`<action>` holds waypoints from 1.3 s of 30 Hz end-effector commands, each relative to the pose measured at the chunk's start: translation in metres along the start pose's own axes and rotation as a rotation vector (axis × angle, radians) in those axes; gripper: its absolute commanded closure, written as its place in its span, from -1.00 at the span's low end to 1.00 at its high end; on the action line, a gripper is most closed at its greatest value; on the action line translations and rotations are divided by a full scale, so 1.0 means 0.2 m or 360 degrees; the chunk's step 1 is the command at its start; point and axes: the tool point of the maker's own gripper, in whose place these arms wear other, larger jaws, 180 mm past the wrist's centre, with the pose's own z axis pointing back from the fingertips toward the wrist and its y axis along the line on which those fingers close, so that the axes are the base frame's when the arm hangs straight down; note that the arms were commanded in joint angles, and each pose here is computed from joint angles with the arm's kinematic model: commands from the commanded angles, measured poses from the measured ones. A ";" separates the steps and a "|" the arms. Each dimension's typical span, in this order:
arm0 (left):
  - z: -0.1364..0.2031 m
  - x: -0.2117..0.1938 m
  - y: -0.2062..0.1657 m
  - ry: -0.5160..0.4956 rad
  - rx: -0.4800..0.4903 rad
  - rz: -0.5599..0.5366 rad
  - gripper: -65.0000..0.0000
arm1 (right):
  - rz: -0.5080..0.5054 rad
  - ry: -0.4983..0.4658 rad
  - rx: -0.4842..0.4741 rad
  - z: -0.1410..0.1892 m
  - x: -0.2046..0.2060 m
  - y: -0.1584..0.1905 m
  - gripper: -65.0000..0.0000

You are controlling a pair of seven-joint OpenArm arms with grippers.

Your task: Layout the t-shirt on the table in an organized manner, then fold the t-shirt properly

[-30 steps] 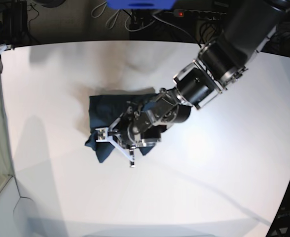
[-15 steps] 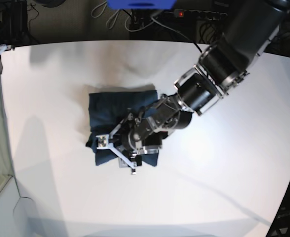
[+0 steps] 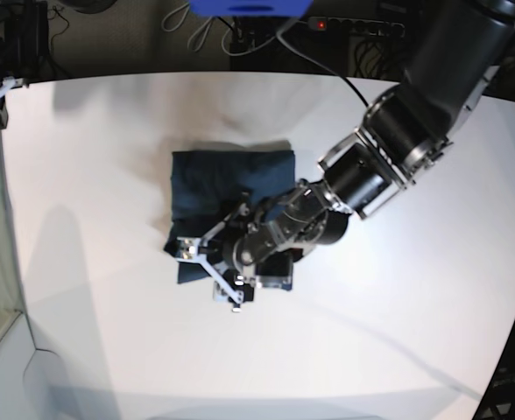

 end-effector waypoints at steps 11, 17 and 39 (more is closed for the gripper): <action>0.12 0.02 0.27 0.0029 0.0162 -0.0072 -0.62 | 0.0028 -0.0060 -0.0009 0.02 0.05 -0.02 0.79; 0.17 0.03 0.36 0.0028 0.0219 -0.0082 -0.62 | 0.0028 -0.0060 -0.0006 0.02 0.05 -0.01 0.79; 1.24 -1.52 0.05 0.0571 0.1095 0.1438 -0.58 | 0.0178 -0.0136 0.0357 -0.15 0.20 0.39 0.79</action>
